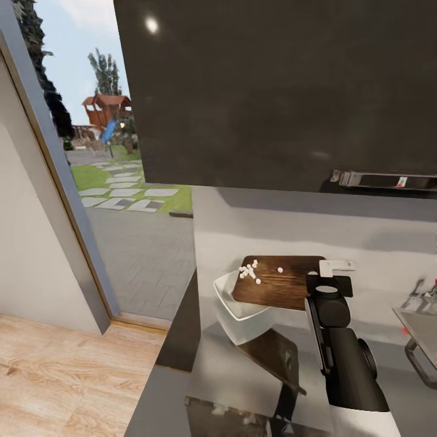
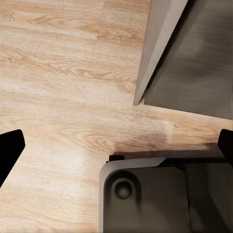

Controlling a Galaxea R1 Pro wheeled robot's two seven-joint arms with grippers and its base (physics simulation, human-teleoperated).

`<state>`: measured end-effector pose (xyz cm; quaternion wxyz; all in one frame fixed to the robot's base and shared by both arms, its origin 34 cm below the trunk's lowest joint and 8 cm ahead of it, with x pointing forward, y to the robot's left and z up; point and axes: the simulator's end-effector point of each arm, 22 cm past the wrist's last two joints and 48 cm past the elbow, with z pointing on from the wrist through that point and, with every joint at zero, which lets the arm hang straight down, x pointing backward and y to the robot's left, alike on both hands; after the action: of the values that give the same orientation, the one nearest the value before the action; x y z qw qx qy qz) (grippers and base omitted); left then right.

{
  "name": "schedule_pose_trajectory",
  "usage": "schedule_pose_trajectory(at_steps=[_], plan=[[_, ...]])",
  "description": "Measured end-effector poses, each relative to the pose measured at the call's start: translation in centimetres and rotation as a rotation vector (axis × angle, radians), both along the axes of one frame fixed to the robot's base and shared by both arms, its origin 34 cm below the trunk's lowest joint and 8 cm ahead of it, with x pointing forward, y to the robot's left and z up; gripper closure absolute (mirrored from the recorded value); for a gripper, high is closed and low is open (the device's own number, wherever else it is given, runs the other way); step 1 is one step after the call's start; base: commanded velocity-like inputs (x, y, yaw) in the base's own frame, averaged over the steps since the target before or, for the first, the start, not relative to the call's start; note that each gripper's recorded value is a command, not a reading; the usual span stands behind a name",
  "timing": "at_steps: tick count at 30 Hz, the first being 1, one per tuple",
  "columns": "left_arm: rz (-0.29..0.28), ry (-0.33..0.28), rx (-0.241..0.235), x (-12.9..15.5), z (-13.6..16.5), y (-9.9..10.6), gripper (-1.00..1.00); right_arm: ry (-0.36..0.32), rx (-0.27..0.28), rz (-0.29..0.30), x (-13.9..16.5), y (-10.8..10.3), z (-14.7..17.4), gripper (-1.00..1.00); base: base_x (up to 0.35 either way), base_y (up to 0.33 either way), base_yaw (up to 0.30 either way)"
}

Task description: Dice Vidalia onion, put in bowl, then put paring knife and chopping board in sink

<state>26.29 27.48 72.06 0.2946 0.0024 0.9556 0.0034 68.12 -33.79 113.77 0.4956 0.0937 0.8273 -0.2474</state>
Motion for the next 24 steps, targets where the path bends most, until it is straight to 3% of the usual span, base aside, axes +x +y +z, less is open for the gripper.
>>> schedule_pose_trajectory(at_steps=[5,10,19,24], plan=[[0.0,0.0,0.0,0.0,0.0,0.0,-1.0,0.002,-0.002,-0.006,-0.1,-0.1,-0.1,1.0,0.021,0.0,0.0],[0.0,0.0,0.0,0.0,0.0,0.0,-1.0,0.0,-0.031,-0.054,-0.6,-1.2,0.3,1.0,0.049,0.0,0.0],[0.0,0.0,0.0,0.0,0.0,0.0,-1.0,-0.002,-0.039,-0.053,-0.6,-0.9,0.4,1.0,0.002,0.0,0.0],[0.0,0.0,0.0,0.0,0.0,0.0,-1.0,-0.008,-0.076,-0.059,-0.6,-0.4,1.1,1.0,0.0,0.0,0.0]])
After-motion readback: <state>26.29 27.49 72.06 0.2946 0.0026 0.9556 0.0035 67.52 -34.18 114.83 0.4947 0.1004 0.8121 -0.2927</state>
